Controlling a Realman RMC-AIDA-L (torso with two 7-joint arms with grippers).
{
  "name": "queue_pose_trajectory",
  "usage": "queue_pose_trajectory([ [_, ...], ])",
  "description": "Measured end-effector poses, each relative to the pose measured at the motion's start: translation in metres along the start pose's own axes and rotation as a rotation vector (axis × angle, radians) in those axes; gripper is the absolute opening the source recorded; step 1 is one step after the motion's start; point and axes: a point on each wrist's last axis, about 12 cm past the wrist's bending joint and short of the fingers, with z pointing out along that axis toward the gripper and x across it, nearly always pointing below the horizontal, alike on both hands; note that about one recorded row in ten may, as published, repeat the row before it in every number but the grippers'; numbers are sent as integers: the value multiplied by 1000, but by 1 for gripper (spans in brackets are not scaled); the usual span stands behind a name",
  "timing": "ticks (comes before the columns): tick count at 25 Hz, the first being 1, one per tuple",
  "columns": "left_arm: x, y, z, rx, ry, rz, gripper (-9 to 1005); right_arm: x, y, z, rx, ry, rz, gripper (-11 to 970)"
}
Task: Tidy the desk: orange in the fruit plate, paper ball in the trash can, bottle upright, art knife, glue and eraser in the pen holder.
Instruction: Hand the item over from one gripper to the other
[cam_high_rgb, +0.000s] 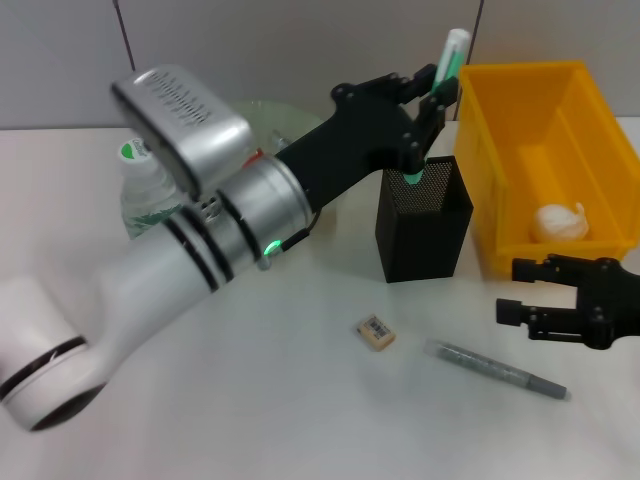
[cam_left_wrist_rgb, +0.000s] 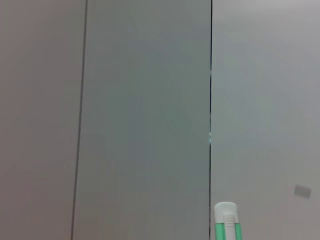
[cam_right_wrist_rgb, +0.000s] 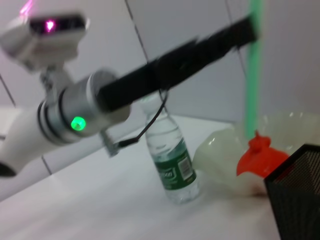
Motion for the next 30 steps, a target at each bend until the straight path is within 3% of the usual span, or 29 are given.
queue_pose_trajectory([
  [2,2,-1,-7,-1,-16,-9,214,2,1,-4,11,-19,-2,786],
  [6,12,-5,-42,-19,-68,-44,215,5,1,-15,40,-49,-4,786],
  [13,24,-4,-73,-4,-76,-61,216,2,7,-37,71,-229,-68,786],
  [19,29,-11,-80,68,-52,-76,218,-10,10,-44,37,-351,-124,786],
  [20,31,-16,-82,119,-35,-70,218,-14,11,-43,21,-361,-136,786],
  [29,32,-22,-84,188,-16,-117,220,-45,17,-26,-151,-412,-217,785],
  [30,29,-27,-86,250,-22,-140,220,-48,17,-24,-167,-412,-223,785],
])
